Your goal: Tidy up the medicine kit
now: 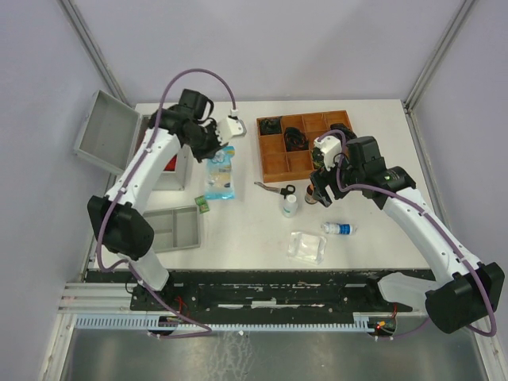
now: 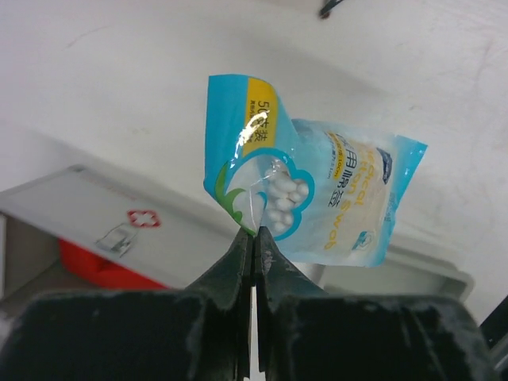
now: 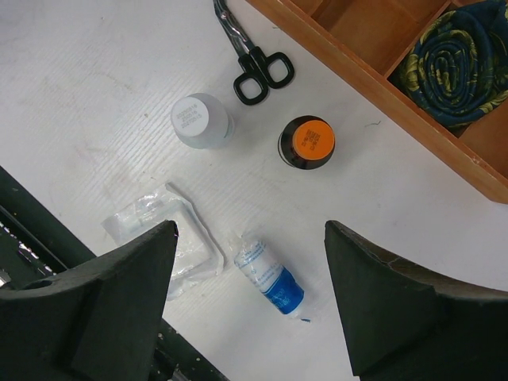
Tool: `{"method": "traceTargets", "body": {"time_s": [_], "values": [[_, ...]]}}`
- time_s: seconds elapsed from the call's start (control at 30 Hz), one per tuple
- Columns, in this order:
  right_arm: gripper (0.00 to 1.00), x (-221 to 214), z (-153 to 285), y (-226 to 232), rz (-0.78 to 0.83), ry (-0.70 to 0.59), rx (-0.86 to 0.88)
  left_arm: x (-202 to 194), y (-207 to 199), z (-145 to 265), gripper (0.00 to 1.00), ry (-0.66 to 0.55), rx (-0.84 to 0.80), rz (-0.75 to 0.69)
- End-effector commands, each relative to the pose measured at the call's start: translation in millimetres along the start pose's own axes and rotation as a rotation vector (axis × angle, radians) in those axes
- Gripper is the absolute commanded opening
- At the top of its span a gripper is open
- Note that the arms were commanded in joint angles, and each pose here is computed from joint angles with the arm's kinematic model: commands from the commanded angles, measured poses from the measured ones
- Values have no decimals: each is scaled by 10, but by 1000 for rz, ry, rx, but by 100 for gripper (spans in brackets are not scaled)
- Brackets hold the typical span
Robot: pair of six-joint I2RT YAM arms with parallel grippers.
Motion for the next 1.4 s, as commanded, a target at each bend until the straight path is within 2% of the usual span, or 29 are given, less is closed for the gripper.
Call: {"method": "traceTargets", "body": {"time_s": [0.0,0.2,0.4,0.67,0.97,1.17,1.37], "values": [[84,64,21,-10,22,-42,1,-201,210,401,3,175,9,-111],[84,66,20,-2,23,-40,11,-491,739,819,3,300,159,-72],[84,59,17,9,22,-37,22,-751,1108,1062,3,294,300,-40],[84,57,7,4,23,-34,25,-1053,1512,1106,3,295,408,-14],[84,41,-12,-3,25,-24,24,-1043,1804,887,3,155,482,32],[84,36,-23,-5,24,-19,26,-1265,1804,409,3,185,348,78],[84,28,-36,-8,25,-15,26,-1479,1854,61,3,254,288,106]]}}
Point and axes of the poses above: each gripper's point midway between its finger pads, its own z axis back along the fingers, its own y axis along the line the jaws close on, x = y × z, the point moved 8 cm from there along z, back along the fingers, and after that the axes turned 3 degrees about z, right-handed, at the moved point
